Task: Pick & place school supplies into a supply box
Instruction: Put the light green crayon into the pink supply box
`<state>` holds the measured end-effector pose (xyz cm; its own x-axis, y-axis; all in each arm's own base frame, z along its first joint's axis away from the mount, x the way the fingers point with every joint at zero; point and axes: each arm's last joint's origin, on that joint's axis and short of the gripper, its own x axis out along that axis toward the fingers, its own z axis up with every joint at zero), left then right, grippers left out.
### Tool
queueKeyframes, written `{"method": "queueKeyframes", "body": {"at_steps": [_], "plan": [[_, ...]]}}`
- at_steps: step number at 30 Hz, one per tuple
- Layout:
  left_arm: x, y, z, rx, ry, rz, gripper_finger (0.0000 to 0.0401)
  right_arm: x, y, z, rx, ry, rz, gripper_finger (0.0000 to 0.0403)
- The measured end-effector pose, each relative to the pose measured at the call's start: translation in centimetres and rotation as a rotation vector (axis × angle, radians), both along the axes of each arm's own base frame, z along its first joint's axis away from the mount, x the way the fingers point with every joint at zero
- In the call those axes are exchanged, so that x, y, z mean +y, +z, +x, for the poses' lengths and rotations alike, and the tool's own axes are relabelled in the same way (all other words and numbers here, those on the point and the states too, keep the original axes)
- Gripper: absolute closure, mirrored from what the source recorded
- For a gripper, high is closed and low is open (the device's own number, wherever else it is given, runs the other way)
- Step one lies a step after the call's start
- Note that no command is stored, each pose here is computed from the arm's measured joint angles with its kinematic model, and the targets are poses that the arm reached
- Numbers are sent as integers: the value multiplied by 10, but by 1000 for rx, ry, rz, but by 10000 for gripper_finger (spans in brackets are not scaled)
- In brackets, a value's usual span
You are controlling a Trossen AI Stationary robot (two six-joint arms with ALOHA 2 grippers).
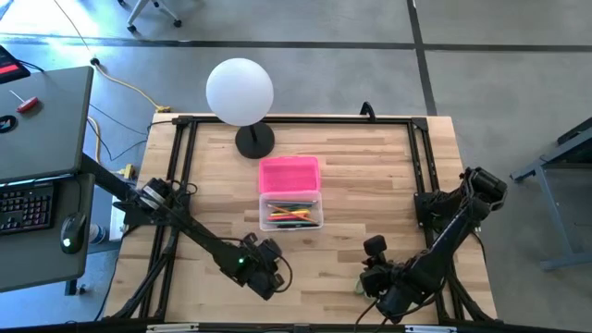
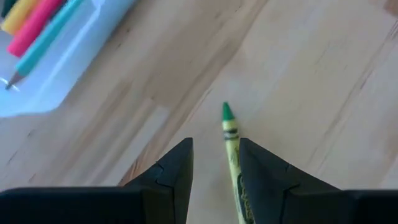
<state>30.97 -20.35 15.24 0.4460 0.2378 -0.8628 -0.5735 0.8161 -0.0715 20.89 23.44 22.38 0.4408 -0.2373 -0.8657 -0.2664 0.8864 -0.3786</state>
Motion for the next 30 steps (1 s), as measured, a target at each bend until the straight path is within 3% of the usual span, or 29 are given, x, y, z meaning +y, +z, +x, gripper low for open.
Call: {"method": "queueKeyframes", "body": {"at_steps": [11, 19, 27, 30], "plan": [[-1, -9, 2, -3, 19, 22, 240, -3, 0, 3, -8, -14, -11, 340], [-11, -38, -3, -5, 98, 53, 240, -6, 0, 6, -9, -25, -13, 340], [-28, -67, -18, -161, 225, 182, 240, -6, 1, 6, -31, -24, -34, 340], [-29, -69, -20, -169, 261, 165, 240, -6, 1, 7, -31, -25, -34, 340]]}}
